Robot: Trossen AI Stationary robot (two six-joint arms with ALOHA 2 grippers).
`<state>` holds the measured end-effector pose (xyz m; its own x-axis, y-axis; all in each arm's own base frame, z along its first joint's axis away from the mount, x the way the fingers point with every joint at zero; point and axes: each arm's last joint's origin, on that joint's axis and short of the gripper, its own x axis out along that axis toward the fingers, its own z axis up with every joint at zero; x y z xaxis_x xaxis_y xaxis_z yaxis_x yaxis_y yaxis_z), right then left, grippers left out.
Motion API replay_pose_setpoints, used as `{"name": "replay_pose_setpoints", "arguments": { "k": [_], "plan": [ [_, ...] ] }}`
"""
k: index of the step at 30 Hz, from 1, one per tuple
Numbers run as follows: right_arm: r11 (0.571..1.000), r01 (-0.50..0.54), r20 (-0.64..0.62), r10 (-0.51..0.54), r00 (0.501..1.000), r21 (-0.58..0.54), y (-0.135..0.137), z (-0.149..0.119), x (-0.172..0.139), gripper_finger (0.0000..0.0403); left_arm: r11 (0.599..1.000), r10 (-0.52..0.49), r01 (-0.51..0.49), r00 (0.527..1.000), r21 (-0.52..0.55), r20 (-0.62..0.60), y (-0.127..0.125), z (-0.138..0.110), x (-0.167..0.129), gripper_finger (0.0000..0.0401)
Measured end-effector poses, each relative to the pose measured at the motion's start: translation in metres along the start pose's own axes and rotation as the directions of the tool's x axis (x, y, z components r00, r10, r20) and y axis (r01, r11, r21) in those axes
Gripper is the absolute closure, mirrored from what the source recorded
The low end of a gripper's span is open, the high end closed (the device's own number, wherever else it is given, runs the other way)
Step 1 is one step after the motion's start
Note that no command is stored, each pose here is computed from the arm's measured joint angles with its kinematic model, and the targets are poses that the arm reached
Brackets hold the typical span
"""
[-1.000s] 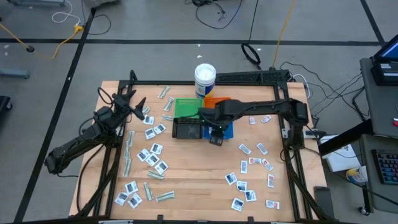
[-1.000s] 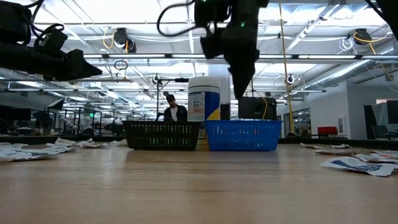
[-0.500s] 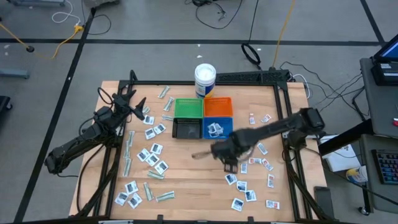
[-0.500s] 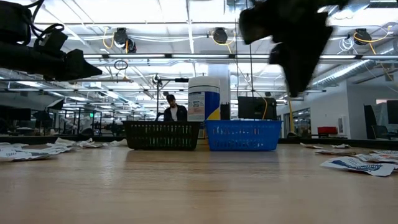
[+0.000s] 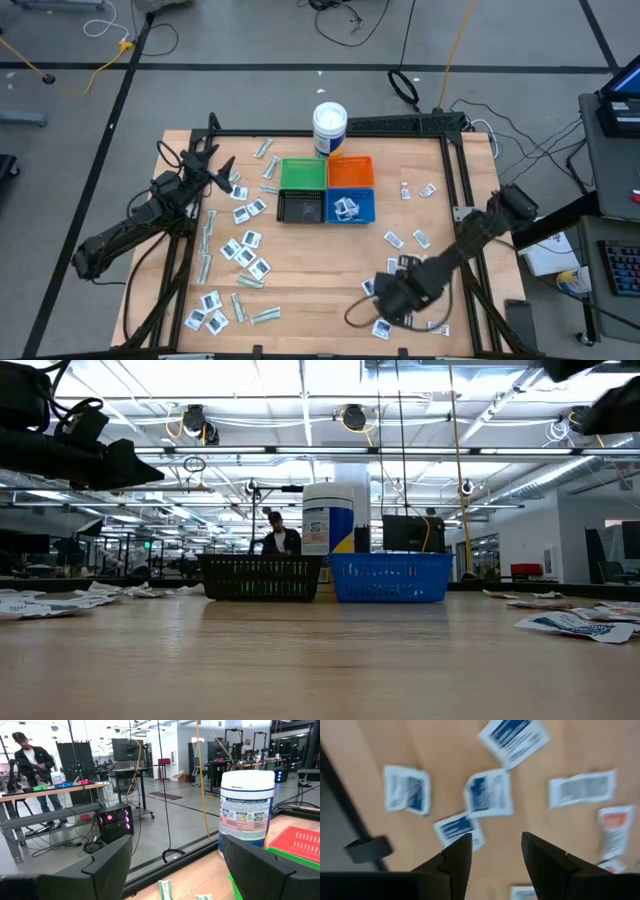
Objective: Pick & Place First Aid Supplies
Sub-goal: Put the blue alcohol pad into the blue basket
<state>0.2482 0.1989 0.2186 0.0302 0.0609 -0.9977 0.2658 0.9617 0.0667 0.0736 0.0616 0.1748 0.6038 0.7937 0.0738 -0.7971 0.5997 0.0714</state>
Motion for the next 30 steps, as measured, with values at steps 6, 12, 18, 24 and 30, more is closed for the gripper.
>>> {"name": "replay_pose_setpoints", "arguments": {
  "k": [6, 12, 18, 24, 30],
  "plan": [
    [1.000, -0.020, 0.006, 0.020, 1.000, 0.016, 0.017, -0.021, 0.001, 0.0238, 1.000, 0.000, 0.000, 1.000, 0.000, 0.000, 0.000, 0.000, 0.000, 0.0093],
    [1.000, -0.018, 0.002, 0.018, 1.000, 0.018, 0.029, -0.029, 0.013, 0.0238, 1.000, -0.001, 0.001, 1.000, 0.000, 0.000, 0.000, 0.000, 0.000, 0.0093],
    [1.000, 0.008, -0.010, -0.008, 1.000, -0.019, 0.041, -0.033, 0.035, 0.0238, 1.000, 0.000, 0.000, 1.000, 0.000, 0.000, 0.000, 0.000, 0.000, 0.0093],
    [0.996, 0.075, -0.013, -0.076, 0.997, -0.050, 0.046, -0.034, 0.057, 0.0238, 1.000, 0.000, 0.000, 1.000, 0.000, 0.000, 0.000, 0.000, 0.000, 0.0093],
    [0.994, 0.083, -0.006, -0.084, 0.996, -0.077, 0.051, -0.030, 0.074, 0.0238, 1.000, 0.000, 0.000, 1.000, 0.000, 0.000, 0.000, 0.000, 0.000, 0.0093]
  ]
}}
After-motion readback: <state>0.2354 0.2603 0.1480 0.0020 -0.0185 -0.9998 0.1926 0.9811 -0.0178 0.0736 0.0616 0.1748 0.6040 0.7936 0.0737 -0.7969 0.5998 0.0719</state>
